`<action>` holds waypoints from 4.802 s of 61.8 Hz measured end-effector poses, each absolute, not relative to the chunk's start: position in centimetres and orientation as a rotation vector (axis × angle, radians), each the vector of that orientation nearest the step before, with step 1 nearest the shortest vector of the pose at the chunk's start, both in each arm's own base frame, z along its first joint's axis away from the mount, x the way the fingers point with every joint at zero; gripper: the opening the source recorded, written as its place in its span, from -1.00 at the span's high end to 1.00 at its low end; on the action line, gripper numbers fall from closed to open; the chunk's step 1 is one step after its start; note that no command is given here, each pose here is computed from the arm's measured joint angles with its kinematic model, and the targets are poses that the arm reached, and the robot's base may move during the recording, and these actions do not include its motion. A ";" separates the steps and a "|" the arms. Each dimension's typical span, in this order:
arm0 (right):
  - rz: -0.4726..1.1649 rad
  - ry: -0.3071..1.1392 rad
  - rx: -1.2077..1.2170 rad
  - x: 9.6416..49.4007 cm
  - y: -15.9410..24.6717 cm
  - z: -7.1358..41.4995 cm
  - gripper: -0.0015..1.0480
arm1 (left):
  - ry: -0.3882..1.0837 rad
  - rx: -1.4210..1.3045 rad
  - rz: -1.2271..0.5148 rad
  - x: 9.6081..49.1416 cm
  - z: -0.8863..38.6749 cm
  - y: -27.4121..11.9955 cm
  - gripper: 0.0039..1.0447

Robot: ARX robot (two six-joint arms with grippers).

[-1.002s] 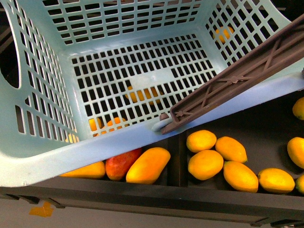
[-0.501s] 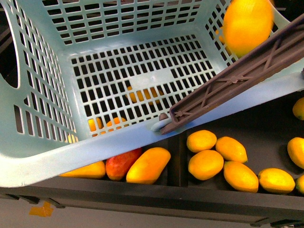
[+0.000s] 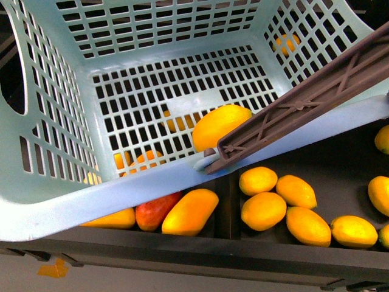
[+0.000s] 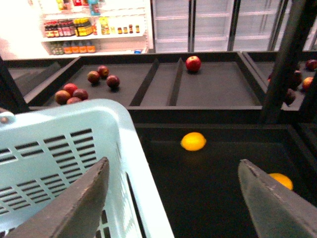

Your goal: Pick lemon and mango into basket

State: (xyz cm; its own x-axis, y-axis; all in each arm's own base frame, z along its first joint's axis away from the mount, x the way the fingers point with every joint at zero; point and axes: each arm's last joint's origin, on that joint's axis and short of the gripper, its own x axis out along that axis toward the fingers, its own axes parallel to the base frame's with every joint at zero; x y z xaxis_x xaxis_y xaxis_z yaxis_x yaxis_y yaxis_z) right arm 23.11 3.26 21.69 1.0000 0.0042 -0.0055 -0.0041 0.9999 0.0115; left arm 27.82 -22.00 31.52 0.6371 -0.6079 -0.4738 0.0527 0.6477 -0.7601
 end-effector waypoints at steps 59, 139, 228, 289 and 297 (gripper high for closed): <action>0.001 0.002 0.002 14.3 0.0 17.4 0.42 | 0.797 -0.782 -0.424 27.8 31.5 -22.0 0.90; -0.001 0.007 0.002 14.3 0.0 17.3 -0.83 | 0.798 -0.781 -0.427 27.8 31.5 -22.1 0.90; -0.466 0.735 0.537 20.6 -15.9 5.6 -0.83 | 0.793 -0.778 -0.421 27.8 31.5 -22.0 0.90; -0.510 0.930 0.581 27.1 -14.7 -5.3 -0.74 | 0.799 -0.782 -0.428 27.8 31.5 -22.1 0.90; -0.492 0.938 0.598 27.0 -14.4 -5.4 -0.42 | 0.797 -0.781 -0.426 27.8 31.5 -22.0 0.90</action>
